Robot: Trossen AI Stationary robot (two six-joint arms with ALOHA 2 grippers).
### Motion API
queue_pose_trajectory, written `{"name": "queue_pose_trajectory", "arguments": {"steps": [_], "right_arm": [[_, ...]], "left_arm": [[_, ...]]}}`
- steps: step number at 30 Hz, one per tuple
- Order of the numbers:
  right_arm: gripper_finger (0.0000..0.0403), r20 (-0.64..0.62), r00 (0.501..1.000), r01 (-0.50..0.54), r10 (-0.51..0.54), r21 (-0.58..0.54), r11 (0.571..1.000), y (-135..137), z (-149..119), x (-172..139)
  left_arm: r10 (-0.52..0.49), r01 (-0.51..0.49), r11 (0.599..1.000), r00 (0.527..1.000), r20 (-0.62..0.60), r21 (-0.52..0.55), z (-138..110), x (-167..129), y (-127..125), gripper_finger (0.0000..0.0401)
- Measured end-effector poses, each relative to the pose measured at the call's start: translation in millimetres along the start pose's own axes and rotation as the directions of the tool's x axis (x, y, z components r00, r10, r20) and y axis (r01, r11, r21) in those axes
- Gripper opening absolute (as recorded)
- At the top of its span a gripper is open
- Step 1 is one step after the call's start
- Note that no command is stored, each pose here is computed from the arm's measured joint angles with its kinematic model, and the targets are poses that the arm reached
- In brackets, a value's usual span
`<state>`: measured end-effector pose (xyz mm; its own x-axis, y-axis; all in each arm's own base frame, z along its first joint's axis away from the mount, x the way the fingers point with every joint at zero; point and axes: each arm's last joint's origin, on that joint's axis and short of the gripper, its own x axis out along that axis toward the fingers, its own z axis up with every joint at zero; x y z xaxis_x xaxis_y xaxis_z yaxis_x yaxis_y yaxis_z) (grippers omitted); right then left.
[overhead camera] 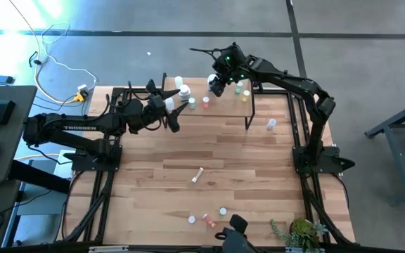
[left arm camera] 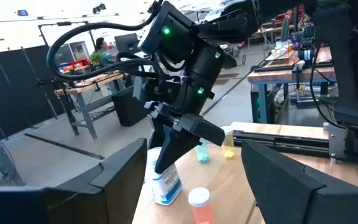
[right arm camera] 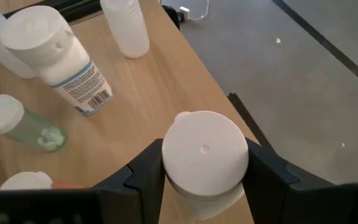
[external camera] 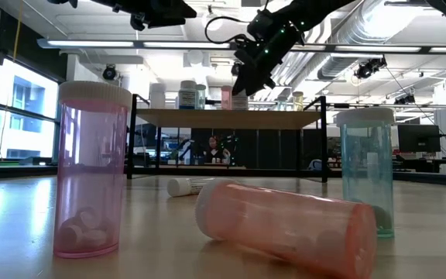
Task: Pick and place medicine bottles onto shelf by color
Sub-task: Put the large white pill bottle on the shelf, then put the blue pill bottle on the shelf
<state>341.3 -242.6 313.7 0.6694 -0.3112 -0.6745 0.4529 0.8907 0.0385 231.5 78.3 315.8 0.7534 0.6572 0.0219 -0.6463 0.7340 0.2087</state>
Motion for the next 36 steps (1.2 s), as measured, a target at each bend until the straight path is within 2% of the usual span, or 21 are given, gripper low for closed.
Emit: {"name": "queue_pose_trajectory", "arguments": {"steps": [5, 17, 23, 30, 36], "right_arm": [[0.0167, -0.015, 1.0, -0.003, 0.003, -0.016, 1.0, 1.6, -1.3, -0.4], [0.0216, -0.021, 1.0, 0.006, -0.007, -0.05, 0.999, 11.1, -0.5, -3.5], [0.0224, 0.005, 1.0, 0.018, -0.018, -0.036, 0.999, 12.2, 3.5, -17.6], [0.0224, 0.052, 0.998, 0.017, -0.019, 0.043, 0.999, 14.7, 9.5, -40.5], [0.0224, 0.063, 0.998, -0.015, 0.012, 0.053, 0.998, 31.4, 11.3, -66.4]], "left_arm": [[0.0, 0.0, 1.0, 1.0, 0.0, 0.0, 0.0, 0.0, 0.0, 0.0252], [-0.008, 0.008, 1.0, 0.999, -0.035, 0.016, -3.6, -0.1, -0.8, 0.0252], [-0.019, 0.018, 1.0, 0.998, -0.065, -0.019, -6.7, -0.7, -2.6, 0.0252], [-0.076, 0.07, 0.996, 0.992, -0.101, -0.064, -9.2, -6.2, -14.3, 0.0252], [-0.136, 0.124, 0.988, 0.98, -0.147, -0.089, -11.6, -16.1, -31.3, 0.0252]]}}
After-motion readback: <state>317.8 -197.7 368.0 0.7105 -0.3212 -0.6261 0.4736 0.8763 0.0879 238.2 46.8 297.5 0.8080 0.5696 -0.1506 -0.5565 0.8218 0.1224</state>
